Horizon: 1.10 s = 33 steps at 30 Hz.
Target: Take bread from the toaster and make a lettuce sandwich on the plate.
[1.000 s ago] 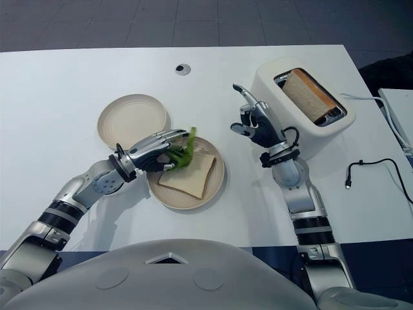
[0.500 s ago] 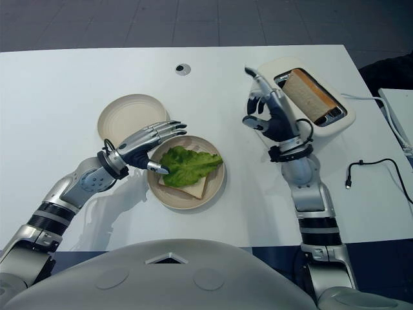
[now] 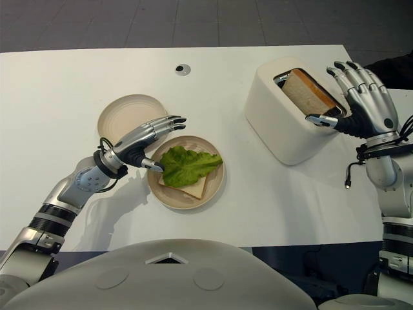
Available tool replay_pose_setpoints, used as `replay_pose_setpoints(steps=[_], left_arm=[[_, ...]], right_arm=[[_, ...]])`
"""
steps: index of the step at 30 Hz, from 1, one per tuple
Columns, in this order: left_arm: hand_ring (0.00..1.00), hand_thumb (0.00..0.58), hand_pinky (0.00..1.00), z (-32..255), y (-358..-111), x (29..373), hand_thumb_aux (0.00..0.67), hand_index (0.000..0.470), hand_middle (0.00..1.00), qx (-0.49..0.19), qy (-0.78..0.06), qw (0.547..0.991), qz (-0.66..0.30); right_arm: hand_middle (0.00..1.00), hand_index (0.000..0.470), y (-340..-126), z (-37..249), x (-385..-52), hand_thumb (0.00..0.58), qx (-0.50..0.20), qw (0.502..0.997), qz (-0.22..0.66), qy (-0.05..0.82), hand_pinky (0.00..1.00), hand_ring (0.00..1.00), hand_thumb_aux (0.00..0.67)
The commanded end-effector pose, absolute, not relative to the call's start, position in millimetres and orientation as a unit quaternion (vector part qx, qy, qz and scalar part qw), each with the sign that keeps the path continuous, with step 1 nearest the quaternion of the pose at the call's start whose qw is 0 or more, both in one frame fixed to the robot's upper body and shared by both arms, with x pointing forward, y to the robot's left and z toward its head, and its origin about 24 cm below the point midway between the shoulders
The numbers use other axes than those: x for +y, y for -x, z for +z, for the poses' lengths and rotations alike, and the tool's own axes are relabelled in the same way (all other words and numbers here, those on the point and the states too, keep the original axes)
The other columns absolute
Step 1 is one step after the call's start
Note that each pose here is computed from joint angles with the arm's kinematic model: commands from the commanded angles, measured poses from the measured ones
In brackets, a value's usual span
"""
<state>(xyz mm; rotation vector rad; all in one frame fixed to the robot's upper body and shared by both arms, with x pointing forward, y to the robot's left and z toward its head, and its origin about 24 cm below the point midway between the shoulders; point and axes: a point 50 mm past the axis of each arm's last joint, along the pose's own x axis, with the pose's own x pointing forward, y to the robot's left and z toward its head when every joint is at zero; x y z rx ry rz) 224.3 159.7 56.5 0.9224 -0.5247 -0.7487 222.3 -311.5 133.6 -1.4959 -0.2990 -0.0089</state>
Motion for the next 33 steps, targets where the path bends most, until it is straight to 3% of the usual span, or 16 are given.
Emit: replay_pose_setpoints(steps=[1, 2, 5, 7, 8, 14, 15, 17, 21, 25, 29, 33], left_arm=[[0.0, 0.0, 0.0, 54.3, -228.2, 160.8, 0.0, 0.0, 0.0, -0.236, -0.44, 0.792, -0.351], [0.0, 0.0, 0.0, 53.9, -228.7, 161.3, 0.0, 0.0, 0.0, -0.235, -0.441, 0.792, -0.351], [0.0, 0.0, 0.0, 52.5, -229.5, 162.2, 0.0, 0.0, 0.0, -0.234, -0.439, 0.794, -0.349], [0.0, 0.0, 0.0, 51.4, -230.0, 162.8, 0.0, 0.0, 0.0, -0.233, -0.437, 0.796, -0.348], [0.0, 0.0, 0.0, 51.1, -230.3, 163.1, 0.0, 0.0, 0.0, -0.233, -0.436, 0.797, -0.347], [0.0, 0.0, 0.0, 53.2, -231.4, 166.3, 0.0, 0.0, 0.0, -0.239, -0.431, 0.804, -0.333], [0.0, 0.0, 0.0, 55.1, -232.2, 167.0, 0.0, 0.0, 0.0, -0.244, -0.427, 0.807, -0.326], [0.0, 0.0, 0.0, 59.9, -234.0, 168.5, 0.0, 0.0, 0.0, -0.255, -0.416, 0.816, -0.31], [0.0, 0.0, 0.0, 65.9, -234.6, 171.9, 0.0, 0.0, 0.0, -0.267, -0.388, 0.831, -0.295], [0.0, 0.0, 0.0, 80.8, -234.4, 179.2, 0.0, 0.0, 0.0, -0.293, -0.311, 0.864, -0.267], [0.0, 0.0, 0.0, 91.4, -233.3, 187.8, 0.0, 0.0, 0.0, -0.312, -0.221, 0.891, -0.246], [0.0, 0.0, 0.0, 97.4, -232.1, 192.2, 0.0, 0.0, 0.0, -0.32, -0.177, 0.898, -0.244]], right_arm=[[0.0, 0.328, -228.2, 124.2, -309.2, 0.527, -0.125, 0.731, 0.019, 0.671, 0.0, 0.0, 0.468], [0.0, 0.47, -229.8, 125.7, -308.8, 0.58, -0.131, 0.735, 0.015, 0.665, 0.0, 0.0, 0.67], [0.0, 0.47, -234.8, 135.7, -308.7, 0.58, -0.155, 0.75, -0.01, 0.642, 0.0, 0.0, 0.67], [0.17, 0.47, -237.1, 143.8, -309.7, 0.58, -0.176, 0.768, -0.034, 0.615, 0.17, 0.17, 0.67], [0.32, 0.47, -237.2, 148.7, -310.3, 0.58, -0.189, 0.778, -0.048, 0.597, 0.32, 0.32, 0.67], [0.76, 0.47, -231.4, 175.4, -307.7, 0.58, -0.266, 0.816, -0.098, 0.503, 0.76, 0.76, 0.67], [0.87, 0.47, -229.5, 181.5, -305.8, 0.58, -0.284, 0.821, -0.104, 0.485, 0.87, 0.87, 0.67], [0.94, 0.47, -224.5, 193.9, -298.9, 0.58, -0.323, 0.835, -0.102, 0.434, 0.94, 0.94, 0.67], [0.96, 0.47, -217.5, 201.6, -280.3, 0.58, -0.355, 0.869, -0.054, 0.341, 0.96, 0.96, 0.67], [0.95, 0.47, -215.2, 190.0, -254.0, 0.58, -0.335, 0.912, 0.04, 0.232, 0.95, 0.95, 0.67], [0.94, 0.47, -216.8, 130.1, -199.8, 0.58, -0.228, 0.953, 0.173, 0.1, 0.94, 0.94, 0.67], [0.93, 0.47, -212.8, 67.7, -150.3, 0.58, -0.126, 0.962, 0.237, 0.04, 0.93, 0.93, 0.67]])
